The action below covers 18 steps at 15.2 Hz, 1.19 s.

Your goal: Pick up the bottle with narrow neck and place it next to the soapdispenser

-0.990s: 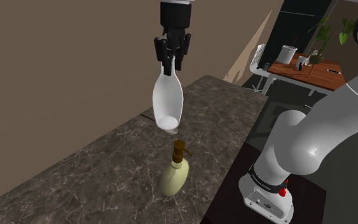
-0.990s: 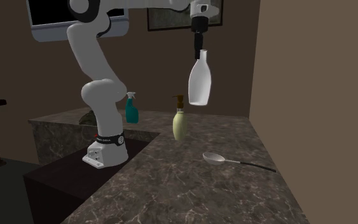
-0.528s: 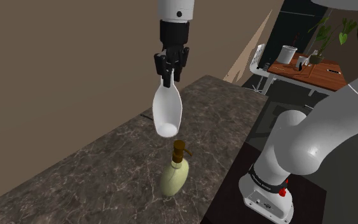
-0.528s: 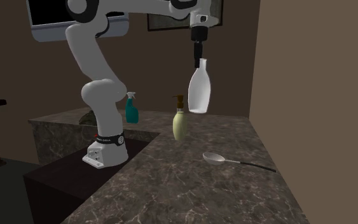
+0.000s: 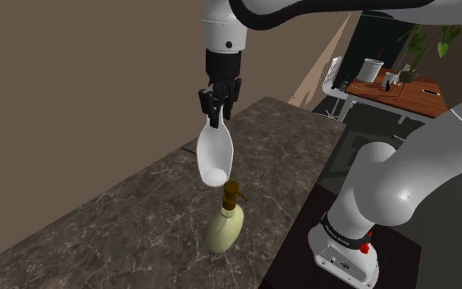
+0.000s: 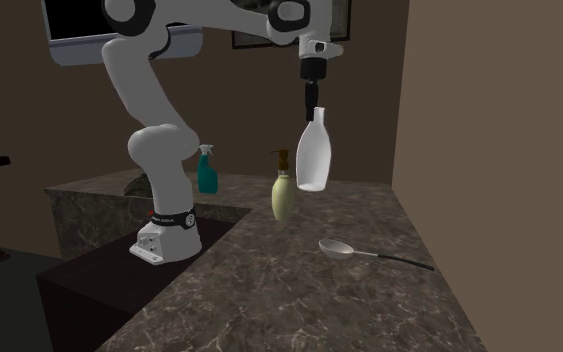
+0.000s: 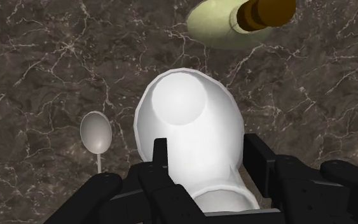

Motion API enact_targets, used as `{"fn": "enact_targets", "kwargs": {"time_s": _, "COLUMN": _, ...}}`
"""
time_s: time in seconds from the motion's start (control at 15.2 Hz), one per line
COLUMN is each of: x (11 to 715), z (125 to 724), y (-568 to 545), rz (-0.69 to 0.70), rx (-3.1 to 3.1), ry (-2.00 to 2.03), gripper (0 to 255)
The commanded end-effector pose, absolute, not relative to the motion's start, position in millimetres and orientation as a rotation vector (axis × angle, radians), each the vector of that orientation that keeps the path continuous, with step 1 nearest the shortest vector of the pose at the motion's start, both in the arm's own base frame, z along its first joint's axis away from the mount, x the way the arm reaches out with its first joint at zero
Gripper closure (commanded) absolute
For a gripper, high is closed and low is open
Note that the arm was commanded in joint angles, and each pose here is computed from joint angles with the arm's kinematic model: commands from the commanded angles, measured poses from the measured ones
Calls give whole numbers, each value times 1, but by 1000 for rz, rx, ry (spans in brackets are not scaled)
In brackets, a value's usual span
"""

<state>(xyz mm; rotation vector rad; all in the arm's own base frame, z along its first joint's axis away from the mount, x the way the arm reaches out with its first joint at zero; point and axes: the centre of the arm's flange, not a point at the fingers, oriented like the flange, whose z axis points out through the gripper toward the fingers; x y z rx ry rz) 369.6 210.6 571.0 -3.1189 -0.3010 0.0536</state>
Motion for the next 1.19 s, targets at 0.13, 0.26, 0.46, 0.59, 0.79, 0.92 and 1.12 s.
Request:
{"fn": "enact_targets", "kwargs": {"time_s": 0.13, "x": 369, "z": 550, "y": 211, "rz": 52, "rx": -3119, "ry": -301, "gripper": 255}}
{"fn": "enact_targets", "kwargs": {"time_s": 0.26, "x": 369, "z": 540, "y": 211, "rz": 52, "rx": -3119, "ry": -301, "gripper": 255}}
{"fn": "enact_targets", "kwargs": {"time_s": 0.46, "x": 369, "z": 524, "y": 211, "rz": 52, "rx": -3119, "ry": -301, "gripper": 255}}
{"fn": "enact_targets", "kwargs": {"time_s": 0.59, "x": 369, "z": 513, "y": 211, "rz": 52, "rx": -3119, "ry": -301, "gripper": 255}}
{"fn": "enact_targets", "kwargs": {"time_s": 0.79, "x": 369, "z": 497, "y": 211, "rz": 52, "rx": -3119, "ry": -301, "gripper": 255}}
{"fn": "enact_targets", "kwargs": {"time_s": 0.92, "x": 369, "z": 487, "y": 211, "rz": 52, "rx": -3119, "ry": -301, "gripper": 255}}
{"fn": "enact_targets", "kwargs": {"time_s": 1.12, "x": 369, "z": 471, "y": 211, "rz": 52, "rx": -3119, "ry": -301, "gripper": 255}}
